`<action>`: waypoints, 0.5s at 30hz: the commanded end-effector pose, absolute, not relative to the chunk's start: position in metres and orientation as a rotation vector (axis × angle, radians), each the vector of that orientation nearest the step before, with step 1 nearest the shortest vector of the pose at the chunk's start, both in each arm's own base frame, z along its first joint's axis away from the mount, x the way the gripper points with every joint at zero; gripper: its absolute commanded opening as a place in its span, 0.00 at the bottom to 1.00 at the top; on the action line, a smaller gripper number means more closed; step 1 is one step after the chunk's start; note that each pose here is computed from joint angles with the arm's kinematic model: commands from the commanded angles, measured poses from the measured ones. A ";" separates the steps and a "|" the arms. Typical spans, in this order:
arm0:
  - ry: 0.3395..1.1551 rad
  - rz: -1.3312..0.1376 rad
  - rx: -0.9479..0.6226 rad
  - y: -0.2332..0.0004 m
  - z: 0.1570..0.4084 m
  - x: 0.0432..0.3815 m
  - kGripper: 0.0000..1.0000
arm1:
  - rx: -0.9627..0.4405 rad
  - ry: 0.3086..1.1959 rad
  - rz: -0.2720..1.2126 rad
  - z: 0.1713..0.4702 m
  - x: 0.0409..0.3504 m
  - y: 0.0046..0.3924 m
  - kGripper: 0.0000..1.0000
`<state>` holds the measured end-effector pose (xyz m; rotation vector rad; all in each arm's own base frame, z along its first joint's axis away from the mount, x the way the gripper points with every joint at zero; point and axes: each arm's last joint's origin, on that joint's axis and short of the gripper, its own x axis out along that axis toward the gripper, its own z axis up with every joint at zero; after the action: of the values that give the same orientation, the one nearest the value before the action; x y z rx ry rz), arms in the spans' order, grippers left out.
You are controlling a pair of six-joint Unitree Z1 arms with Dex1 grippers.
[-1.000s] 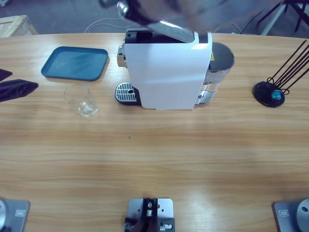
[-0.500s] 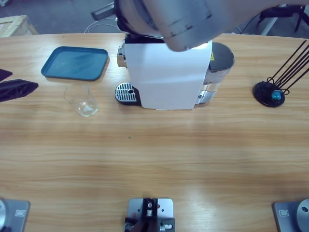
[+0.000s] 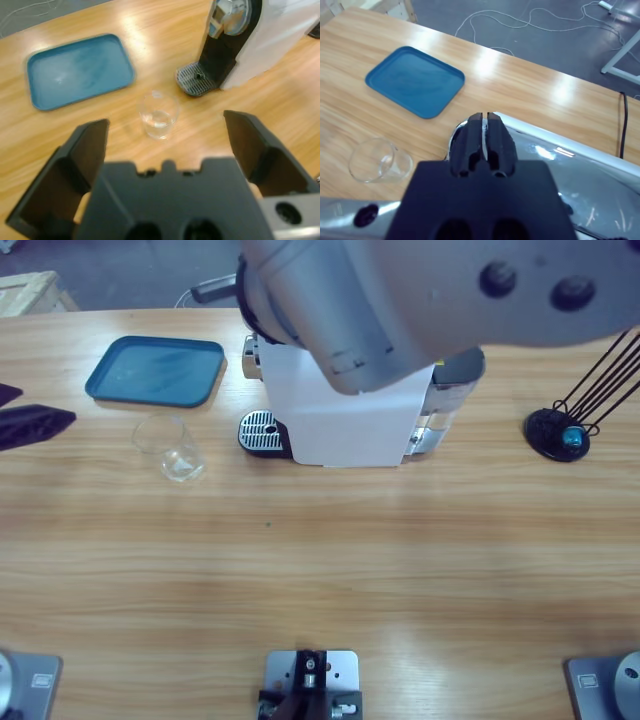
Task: Pour coffee
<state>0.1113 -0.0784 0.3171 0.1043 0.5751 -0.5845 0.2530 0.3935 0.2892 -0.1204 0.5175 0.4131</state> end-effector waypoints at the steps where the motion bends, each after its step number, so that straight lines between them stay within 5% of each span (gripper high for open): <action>1: 0.609 -0.590 0.116 -0.075 0.311 0.106 0.98 | -0.300 0.700 0.365 0.189 0.240 0.385 0.00; 5: 0.634 -0.577 0.125 -0.079 0.316 0.113 0.98 | -0.220 0.533 0.587 0.321 0.218 0.346 0.01; 6: 0.637 -0.567 0.129 -0.080 0.316 0.116 0.98 | -0.201 0.485 0.630 0.359 0.209 0.326 0.58; 7: 0.630 -0.555 0.132 -0.080 0.316 0.116 0.98 | -0.163 0.440 0.634 0.396 0.203 0.301 0.99; 10: 0.601 -0.564 0.127 -0.077 0.312 0.112 0.98 | -0.107 0.399 0.589 0.475 0.174 0.214 1.00; 15: 0.685 -0.545 0.088 -0.083 0.269 0.120 0.98 | -0.154 0.486 0.569 0.483 0.114 0.119 1.00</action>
<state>0.1126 -0.0789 0.3189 0.1081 0.5777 -0.5759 0.1947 0.2465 0.4428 -0.1656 0.4788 0.5694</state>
